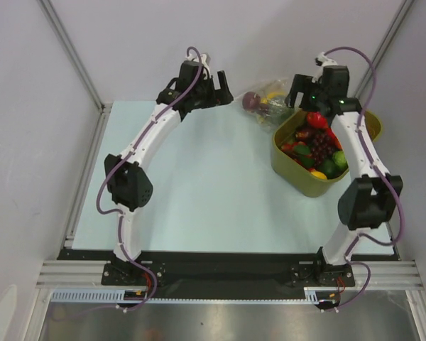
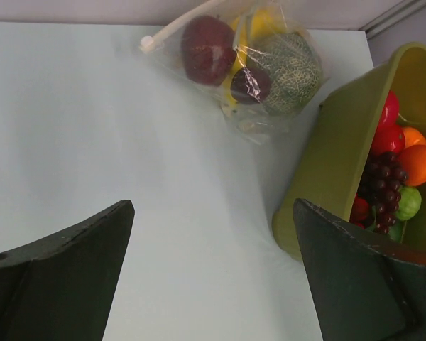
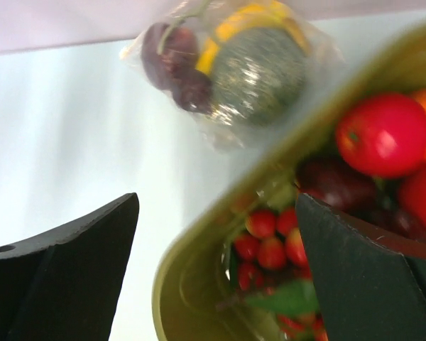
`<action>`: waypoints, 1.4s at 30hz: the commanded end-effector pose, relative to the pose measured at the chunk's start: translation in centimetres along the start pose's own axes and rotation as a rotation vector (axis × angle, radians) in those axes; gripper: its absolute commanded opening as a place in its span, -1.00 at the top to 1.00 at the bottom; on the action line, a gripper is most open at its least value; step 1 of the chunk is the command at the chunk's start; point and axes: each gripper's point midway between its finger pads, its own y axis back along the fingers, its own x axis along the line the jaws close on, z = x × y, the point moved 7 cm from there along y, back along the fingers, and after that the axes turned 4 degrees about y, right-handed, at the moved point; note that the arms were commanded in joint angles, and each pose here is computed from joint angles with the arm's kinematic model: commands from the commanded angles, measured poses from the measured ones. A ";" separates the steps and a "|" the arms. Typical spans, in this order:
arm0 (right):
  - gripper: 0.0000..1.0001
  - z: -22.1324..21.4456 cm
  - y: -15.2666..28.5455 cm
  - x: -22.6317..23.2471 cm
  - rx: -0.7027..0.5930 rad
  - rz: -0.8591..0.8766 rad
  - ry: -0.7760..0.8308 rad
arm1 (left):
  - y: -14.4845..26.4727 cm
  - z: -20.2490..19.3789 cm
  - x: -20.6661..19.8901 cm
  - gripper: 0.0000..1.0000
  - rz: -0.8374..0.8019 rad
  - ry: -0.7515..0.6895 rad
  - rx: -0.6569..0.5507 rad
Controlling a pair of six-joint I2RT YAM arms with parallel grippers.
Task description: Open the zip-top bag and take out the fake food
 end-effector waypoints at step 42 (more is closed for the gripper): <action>0.34 -7.6 -22.4 3.7 0.095 -0.315 0.592 | 9.8 0.8 6.2 -0.99 0.115 -0.091 0.018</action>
